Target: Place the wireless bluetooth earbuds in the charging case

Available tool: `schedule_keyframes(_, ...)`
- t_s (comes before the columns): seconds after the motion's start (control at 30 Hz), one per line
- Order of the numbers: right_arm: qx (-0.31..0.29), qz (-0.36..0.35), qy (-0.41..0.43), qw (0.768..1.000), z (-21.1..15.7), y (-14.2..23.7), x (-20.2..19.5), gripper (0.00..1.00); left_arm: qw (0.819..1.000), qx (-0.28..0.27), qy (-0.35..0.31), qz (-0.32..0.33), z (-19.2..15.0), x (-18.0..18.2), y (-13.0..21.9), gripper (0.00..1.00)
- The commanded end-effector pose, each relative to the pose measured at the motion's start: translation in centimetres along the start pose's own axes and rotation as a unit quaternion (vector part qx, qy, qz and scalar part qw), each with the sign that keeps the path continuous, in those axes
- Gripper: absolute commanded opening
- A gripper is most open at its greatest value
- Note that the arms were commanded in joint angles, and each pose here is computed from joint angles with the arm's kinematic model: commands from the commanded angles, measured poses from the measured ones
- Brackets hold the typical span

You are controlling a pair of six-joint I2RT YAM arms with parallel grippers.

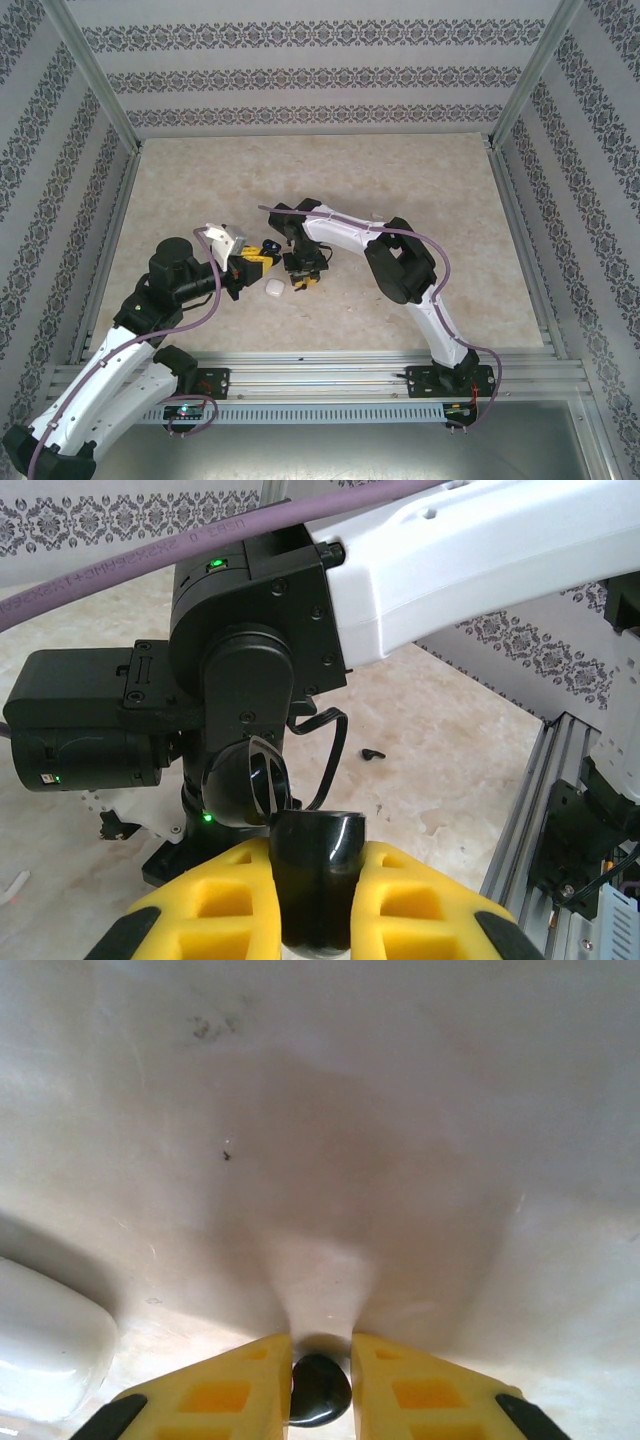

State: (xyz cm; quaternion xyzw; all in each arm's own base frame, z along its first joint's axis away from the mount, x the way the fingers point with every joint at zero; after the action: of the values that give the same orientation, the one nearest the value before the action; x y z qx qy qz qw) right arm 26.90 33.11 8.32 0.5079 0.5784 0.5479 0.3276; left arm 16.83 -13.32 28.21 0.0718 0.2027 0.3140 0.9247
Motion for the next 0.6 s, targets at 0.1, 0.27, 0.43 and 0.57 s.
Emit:
schedule_keyframes(0.1, 0.014, -0.031, 0.033, 0.999, -1.0, 0.3, 0.0, 0.30, 0.999, -0.030, -0.014, -0.016, 0.7, -0.3, 0.2, 0.00)
schedule_keyframes(0.27, -0.013, -0.012, -0.003, 1.000, -1.2, 2.0, -0.2, 0.43, 0.999, -0.028, -0.018, -0.014, 0.8, -0.4, 0.3, 0.00)
schedule_keyframes(0.43, -0.056, 0.074, -0.058, 0.994, -1.7, 3.0, 0.8, 0.47, 0.999, -0.022, -0.017, -0.015, 0.4, -0.5, 0.6, 0.00)
schedule_keyframes(0.57, -0.062, 0.077, -0.067, 0.993, -1.7, 2.8, 0.8, 0.41, 1.000, -0.019, -0.015, -0.017, -0.1, -0.7, 0.9, 0.00)
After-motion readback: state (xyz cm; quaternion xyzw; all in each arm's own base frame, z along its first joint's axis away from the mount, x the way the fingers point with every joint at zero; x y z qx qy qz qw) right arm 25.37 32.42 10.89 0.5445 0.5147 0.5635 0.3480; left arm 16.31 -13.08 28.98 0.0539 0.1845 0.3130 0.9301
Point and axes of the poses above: each hand's point on the last joint's axis, 136 mm out from that joint toward the fingers, its own y axis back along the fingers, its own x axis along the line the jaws close on, z = x × y, the point moved 7 cm from there along y, back along the fingers, and after that the axes turned 5 degrees about y, right-handed, at the moved point
